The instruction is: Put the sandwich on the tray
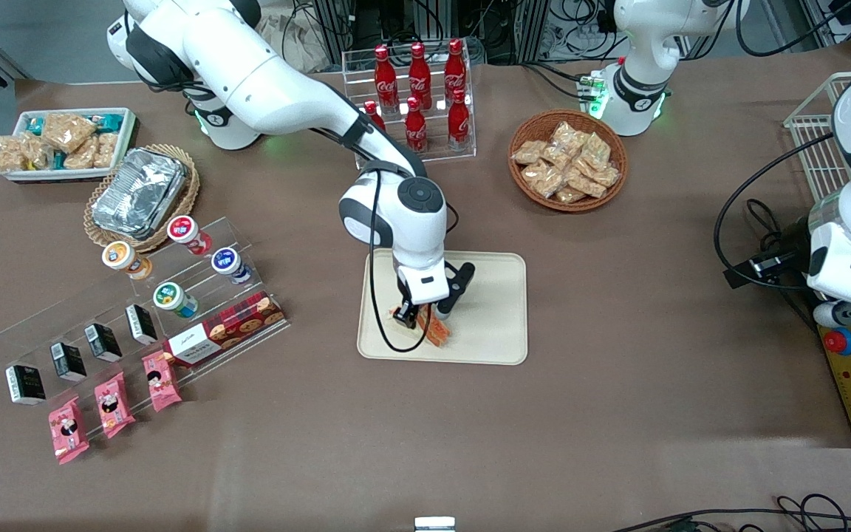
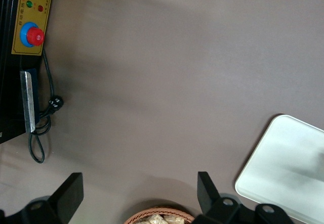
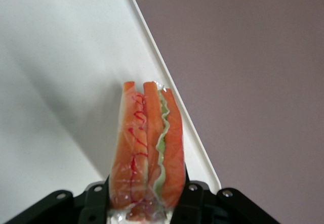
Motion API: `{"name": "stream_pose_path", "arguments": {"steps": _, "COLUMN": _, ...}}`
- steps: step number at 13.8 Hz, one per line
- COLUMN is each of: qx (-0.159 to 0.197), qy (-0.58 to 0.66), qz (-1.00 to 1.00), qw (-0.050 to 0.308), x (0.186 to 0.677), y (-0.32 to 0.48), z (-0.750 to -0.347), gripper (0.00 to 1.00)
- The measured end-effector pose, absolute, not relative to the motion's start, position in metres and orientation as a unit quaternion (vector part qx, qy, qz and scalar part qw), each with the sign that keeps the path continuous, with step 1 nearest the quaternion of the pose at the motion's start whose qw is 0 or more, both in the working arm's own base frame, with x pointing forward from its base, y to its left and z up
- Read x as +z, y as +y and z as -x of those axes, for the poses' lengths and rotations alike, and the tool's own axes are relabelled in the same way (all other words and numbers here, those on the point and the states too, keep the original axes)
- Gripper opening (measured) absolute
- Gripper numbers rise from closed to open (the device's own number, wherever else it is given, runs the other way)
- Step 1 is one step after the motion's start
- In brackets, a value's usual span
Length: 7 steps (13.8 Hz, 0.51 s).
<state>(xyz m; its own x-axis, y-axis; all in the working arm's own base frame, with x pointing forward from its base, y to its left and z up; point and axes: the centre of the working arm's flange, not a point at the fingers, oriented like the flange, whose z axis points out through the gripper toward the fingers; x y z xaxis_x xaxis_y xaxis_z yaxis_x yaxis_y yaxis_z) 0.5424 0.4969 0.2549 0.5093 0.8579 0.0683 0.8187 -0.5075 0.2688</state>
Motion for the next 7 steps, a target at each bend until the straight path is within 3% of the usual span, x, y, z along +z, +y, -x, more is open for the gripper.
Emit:
{"name": "stream_pose_path", "arguments": {"steps": 2, "qx": 0.095, "qy": 0.479, "qz": -0.867, "qw": 0.098, "x": 0.251, "y": 0.494, "z": -0.545, "gripper": 0.53}}
{"name": "stream_pose_path", "arguments": {"steps": 7, "qx": 0.078, "qy": 0.404, "qz": -0.911, "qw": 0.014, "x": 0.273, "y": 0.485, "z": -0.560, "gripper": 1.00}}
